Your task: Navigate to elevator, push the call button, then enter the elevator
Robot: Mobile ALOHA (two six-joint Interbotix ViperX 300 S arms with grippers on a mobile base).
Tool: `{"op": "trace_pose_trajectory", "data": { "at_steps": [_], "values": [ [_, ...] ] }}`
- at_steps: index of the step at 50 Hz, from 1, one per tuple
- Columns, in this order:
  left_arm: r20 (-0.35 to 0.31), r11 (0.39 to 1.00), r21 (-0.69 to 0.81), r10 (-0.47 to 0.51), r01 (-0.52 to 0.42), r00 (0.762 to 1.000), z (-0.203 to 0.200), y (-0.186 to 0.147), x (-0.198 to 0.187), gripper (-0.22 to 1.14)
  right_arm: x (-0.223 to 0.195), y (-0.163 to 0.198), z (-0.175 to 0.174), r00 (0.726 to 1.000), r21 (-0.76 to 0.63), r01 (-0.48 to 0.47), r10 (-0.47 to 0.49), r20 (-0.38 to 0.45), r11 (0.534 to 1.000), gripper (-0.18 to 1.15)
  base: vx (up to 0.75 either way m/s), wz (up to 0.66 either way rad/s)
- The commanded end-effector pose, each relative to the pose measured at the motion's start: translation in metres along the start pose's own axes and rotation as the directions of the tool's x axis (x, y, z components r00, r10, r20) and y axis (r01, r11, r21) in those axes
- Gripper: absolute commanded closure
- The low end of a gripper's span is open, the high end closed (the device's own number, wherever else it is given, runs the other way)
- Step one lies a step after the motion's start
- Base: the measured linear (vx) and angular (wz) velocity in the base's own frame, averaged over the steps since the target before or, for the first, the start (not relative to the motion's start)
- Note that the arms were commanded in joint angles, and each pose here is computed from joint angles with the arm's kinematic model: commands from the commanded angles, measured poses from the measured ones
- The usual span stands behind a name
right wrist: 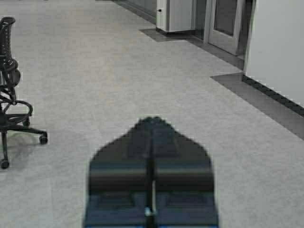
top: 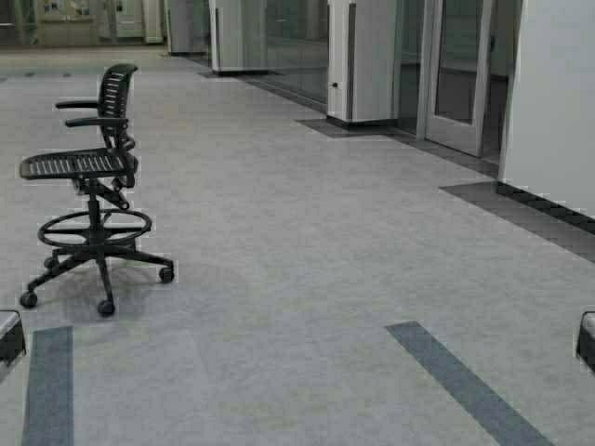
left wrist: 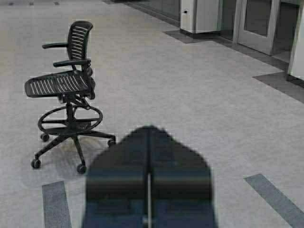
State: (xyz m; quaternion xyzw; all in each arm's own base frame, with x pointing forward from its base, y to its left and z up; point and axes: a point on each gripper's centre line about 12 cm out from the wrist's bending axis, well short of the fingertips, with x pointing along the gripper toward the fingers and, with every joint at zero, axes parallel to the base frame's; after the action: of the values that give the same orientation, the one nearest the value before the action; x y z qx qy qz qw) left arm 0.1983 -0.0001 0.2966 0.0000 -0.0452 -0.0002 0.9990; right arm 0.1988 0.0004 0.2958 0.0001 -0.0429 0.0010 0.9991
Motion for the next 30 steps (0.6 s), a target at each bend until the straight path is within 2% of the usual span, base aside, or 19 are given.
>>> {"op": "trace_pose_trajectory", "data": {
  "at_steps": [1,7,30],
  "values": [
    [-0.012,0.999,-0.038,-0.01,0.009,1.0,0.0026,-0.002,-0.0033,0.94,0.0006,0.0014,0.0018,1.0,0.005,-0.007,0.007,0.014,1.0,0.94,0.0,0.0],
    [-0.02,0.999,-0.042,-0.01,0.009,1.0,0.0022,-0.002,-0.0015,0.89,0.0009,0.0014,0.0048,1.0,0.005,-0.007,0.007,0.023,1.0,0.92,0.0,0.0],
    [-0.052,0.999,-0.033,-0.011,0.009,0.999,-0.005,-0.0022,0.003,0.89,0.005,0.0015,0.0012,1.0,0.004,-0.007,0.007,0.002,1.0,0.92,0.06,-0.03]
  ]
}}
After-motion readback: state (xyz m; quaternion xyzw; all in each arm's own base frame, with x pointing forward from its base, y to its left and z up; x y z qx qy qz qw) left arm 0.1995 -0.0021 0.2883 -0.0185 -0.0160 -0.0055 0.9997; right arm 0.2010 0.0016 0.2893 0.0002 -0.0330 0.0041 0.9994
